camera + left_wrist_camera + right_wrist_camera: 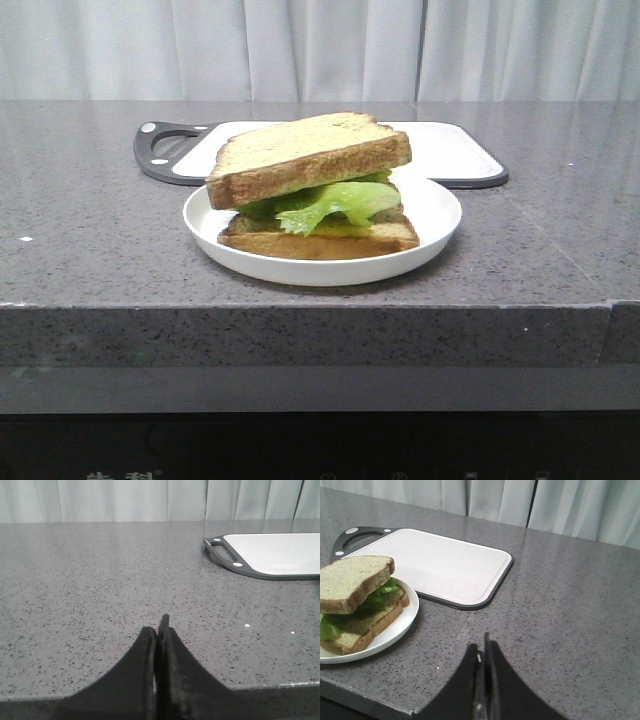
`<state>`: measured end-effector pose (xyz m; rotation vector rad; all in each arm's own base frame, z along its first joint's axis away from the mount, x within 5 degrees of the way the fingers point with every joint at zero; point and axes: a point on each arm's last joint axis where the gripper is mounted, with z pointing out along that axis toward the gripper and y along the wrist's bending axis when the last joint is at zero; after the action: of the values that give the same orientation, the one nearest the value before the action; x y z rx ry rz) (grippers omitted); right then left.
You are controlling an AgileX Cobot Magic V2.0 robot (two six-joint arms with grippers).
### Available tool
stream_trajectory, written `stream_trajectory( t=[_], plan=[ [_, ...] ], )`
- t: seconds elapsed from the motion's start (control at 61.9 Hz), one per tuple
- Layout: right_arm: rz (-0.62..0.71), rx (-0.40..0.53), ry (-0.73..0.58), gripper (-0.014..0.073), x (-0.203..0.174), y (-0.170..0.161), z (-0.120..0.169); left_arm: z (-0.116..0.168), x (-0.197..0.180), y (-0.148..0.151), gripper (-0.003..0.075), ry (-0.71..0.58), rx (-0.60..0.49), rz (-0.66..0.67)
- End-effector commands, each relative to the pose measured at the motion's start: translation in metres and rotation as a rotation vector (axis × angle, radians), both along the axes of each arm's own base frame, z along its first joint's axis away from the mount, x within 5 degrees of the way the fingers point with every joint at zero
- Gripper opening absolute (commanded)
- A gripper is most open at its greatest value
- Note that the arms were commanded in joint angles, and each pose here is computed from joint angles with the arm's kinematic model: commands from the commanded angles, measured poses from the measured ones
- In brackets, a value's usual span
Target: Left arm grabs bread, right arm adds lettuce
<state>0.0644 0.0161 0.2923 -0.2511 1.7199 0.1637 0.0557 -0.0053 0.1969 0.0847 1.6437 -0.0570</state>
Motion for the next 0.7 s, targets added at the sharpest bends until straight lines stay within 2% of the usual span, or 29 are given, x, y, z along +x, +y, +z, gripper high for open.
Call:
stream_trajectory(
  t=[0.0, 0.129, 0.242, 0.485, 0.614, 0.679],
  plan=[
    [-0.001, 0.015, -0.100, -0.0069, 0.001, 0.000, 0.016, 0.007, -0.001, 0.001, -0.0019, -0.095, -0.022, 0.006],
    [-0.001, 0.014, -0.102, -0.0069, 0.001, 0.000, 0.016, 0.007, -0.001, 0.001, -0.0019, -0.095, -0.022, 0.006],
    [-0.005, -0.012, -0.132, -0.0069, 0.004, 0.000, 0.003, 0.007, -0.001, 0.001, -0.0019, -0.095, -0.022, 0.006],
    [-0.156, 0.034, -0.246, -0.0069, -0.008, -0.011, -0.057, 0.007, -0.001, 0.001, -0.0019, -0.095, -0.022, 0.006],
    [-0.225, 0.086, -0.227, -0.0069, -0.010, -0.014, -0.084, 0.007, -0.001, 0.001, -0.0019, -0.095, -0.022, 0.006],
    [-0.249, 0.081, -0.188, -0.0069, -0.009, -0.016, -0.091, 0.007, -0.001, 0.001, -0.0019, -0.095, -0.022, 0.006]
  ],
)
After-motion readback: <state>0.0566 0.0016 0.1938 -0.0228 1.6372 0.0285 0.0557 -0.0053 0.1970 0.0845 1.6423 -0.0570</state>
